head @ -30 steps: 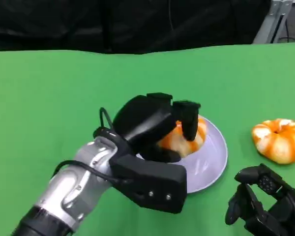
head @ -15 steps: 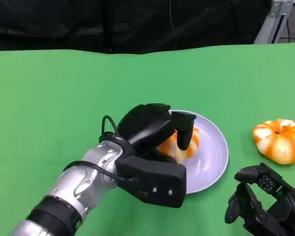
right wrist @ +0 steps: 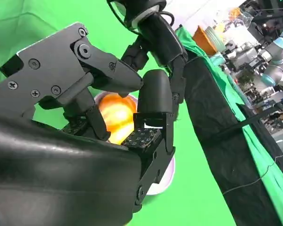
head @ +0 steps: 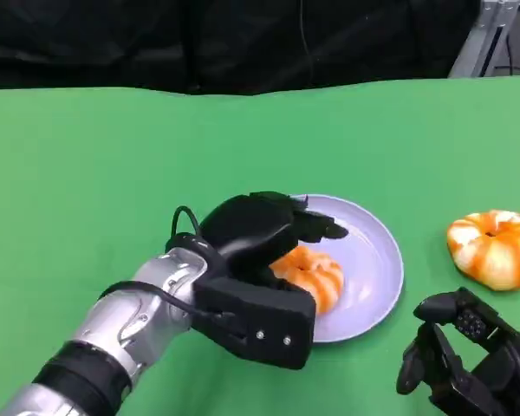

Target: Grasp the bread from the table and place it into the plate.

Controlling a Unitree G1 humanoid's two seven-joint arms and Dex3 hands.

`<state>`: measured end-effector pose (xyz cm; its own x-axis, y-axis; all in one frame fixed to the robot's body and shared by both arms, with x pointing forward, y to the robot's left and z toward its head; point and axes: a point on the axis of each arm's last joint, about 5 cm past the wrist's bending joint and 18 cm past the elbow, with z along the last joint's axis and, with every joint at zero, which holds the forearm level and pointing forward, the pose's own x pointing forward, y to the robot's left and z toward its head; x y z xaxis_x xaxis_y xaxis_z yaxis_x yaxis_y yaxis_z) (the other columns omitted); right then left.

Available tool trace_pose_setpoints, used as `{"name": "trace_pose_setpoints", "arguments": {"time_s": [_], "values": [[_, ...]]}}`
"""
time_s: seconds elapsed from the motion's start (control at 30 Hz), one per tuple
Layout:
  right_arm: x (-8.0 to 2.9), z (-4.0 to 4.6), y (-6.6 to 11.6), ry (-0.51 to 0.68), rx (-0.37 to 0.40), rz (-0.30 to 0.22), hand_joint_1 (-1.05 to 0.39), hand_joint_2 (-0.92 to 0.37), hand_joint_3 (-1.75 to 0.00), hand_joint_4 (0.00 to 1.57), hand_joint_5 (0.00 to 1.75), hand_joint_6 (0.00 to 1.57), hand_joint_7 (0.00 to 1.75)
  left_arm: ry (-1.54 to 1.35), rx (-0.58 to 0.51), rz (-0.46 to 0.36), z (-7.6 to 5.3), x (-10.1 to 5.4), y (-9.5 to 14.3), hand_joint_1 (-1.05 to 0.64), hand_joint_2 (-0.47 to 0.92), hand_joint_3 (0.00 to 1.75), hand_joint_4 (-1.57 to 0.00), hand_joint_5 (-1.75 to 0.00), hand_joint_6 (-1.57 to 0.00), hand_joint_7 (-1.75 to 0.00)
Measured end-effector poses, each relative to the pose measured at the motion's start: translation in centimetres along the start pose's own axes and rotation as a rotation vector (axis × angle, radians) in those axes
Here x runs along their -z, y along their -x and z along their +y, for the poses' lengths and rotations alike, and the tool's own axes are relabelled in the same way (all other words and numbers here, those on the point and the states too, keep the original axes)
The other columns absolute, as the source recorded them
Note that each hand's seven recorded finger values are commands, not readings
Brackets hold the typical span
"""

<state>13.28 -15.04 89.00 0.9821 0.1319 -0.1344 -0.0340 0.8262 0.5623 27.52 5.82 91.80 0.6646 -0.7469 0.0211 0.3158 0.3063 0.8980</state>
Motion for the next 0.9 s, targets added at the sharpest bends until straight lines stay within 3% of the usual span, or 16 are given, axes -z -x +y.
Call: {"name": "trace_pose_setpoints", "arguments": {"time_s": [0.23, 0.37, 0.4, 0.47, 0.5, 0.57, 0.6, 0.63, 0.67, 0.7, 0.77, 0.8, 0.9], "values": [[0.0, -0.01, 0.0, 0.000, 0.000, 0.000, -0.15, -0.57, -1.05, 0.84, 1.75, 0.83, 1.42, 0.146, 0.048, 0.035, 0.0, 0.3, 0.8, -1.05, 0.92, 0.60, 0.00, 0.00, -0.09, 0.00], [-0.1, 0.07, 0.0, 0.004, -0.001, -0.002, -0.15, -0.58, -1.04, 0.84, 1.75, 0.82, 1.43, 0.231, 0.023, 0.040, 0.4, 0.3, 1.6, -0.83, 0.92, 0.43, 0.00, 0.00, -0.17, -0.03], [-0.1, 0.07, 0.0, 0.004, -0.001, -0.003, -0.15, -0.57, -1.05, 0.84, 1.75, 0.82, 1.44, 0.256, -0.001, 0.040, 0.6, 0.2, 1.9, -0.63, 0.92, 0.33, -0.14, -0.06, -0.28, -0.06], [-0.1, 0.07, 0.0, 0.004, -0.002, -0.003, -0.15, -0.57, -1.05, 0.85, 1.75, 0.81, 1.44, 0.335, -0.066, 0.047, 0.9, -0.1, 2.5, -0.53, 0.92, 0.27, -0.22, -0.09, -0.34, -0.07], [-0.1, 0.06, 0.0, 0.003, -0.002, -0.003, -0.15, -0.57, -1.05, 0.85, 1.75, 0.81, 1.45, 0.367, -0.094, 0.051, 1.1, -0.3, 2.7, -0.25, 0.92, 0.35, -0.57, -0.23, -0.62, -0.14], [-0.1, 0.07, 0.0, 0.002, -0.004, -0.003, -0.15, -0.57, -1.06, 0.85, 1.75, 0.82, 1.44, 0.504, -0.157, 0.082, 1.3, -0.6, 3.3, -0.10, 0.92, 0.41, -0.78, -0.28, -0.78, -0.15], [-0.1, 0.04, 0.0, 0.002, -0.002, -0.003, -0.15, -0.56, -1.06, 0.85, 1.75, 0.82, 1.44, 0.572, -0.185, 0.097, 1.4, -0.8, 3.5, -0.09, 0.92, 0.42, -0.80, -0.29, -0.80, -0.15], [-0.1, 0.05, 0.0, 0.001, -0.003, -0.003, -0.15, -0.56, -1.06, 0.86, 1.75, 0.82, 1.44, 0.626, -0.204, 0.107, 1.5, -0.9, 3.7, -0.03, 0.81, 0.74, -0.91, -0.67, -1.01, -0.31], [-0.1, 0.09, 0.0, 0.001, -0.005, -0.004, -0.15, -0.56, -1.06, 0.86, 1.74, 0.82, 1.43, 0.698, -0.213, 0.108, 1.6, -1.0, 4.0, -0.02, 0.72, 0.94, -0.90, -0.92, -1.06, -0.45], [-0.1, 0.08, 0.0, 0.000, -0.004, -0.004, -0.15, -0.56, -1.07, 0.86, 1.74, 0.83, 1.43, 0.784, -0.230, 0.104, 1.8, -1.0, 4.4, -0.02, 0.62, 1.13, -0.85, -1.24, -1.01, -0.78], [-0.1, 0.05, 0.0, 0.000, -0.003, -0.004, -0.16, -0.55, -1.07, 0.86, 1.74, 0.83, 1.42, 0.984, -0.260, 0.074, 2.3, -0.9, 5.4, -0.04, 0.55, 1.27, -0.82, -1.56, -0.87, -1.27], [-0.1, 0.04, 0.0, 0.001, -0.002, -0.003, -0.15, -0.55, -1.08, 0.86, 1.75, 0.83, 1.42, 1.072, -0.273, 0.057, 2.5, -0.8, 5.9, -0.07, 0.53, 1.30, -0.83, -1.67, -0.80, -1.50], [-0.1, 0.03, 0.0, 0.002, -0.003, -0.004, -0.15, -0.54, -1.10, 0.86, 1.75, 0.83, 1.42, 1.253, -0.297, 0.046, 3.1, -0.6, 7.5, -0.08, 0.50, 1.38, -0.90, -1.74, -0.75, -1.72]]}}
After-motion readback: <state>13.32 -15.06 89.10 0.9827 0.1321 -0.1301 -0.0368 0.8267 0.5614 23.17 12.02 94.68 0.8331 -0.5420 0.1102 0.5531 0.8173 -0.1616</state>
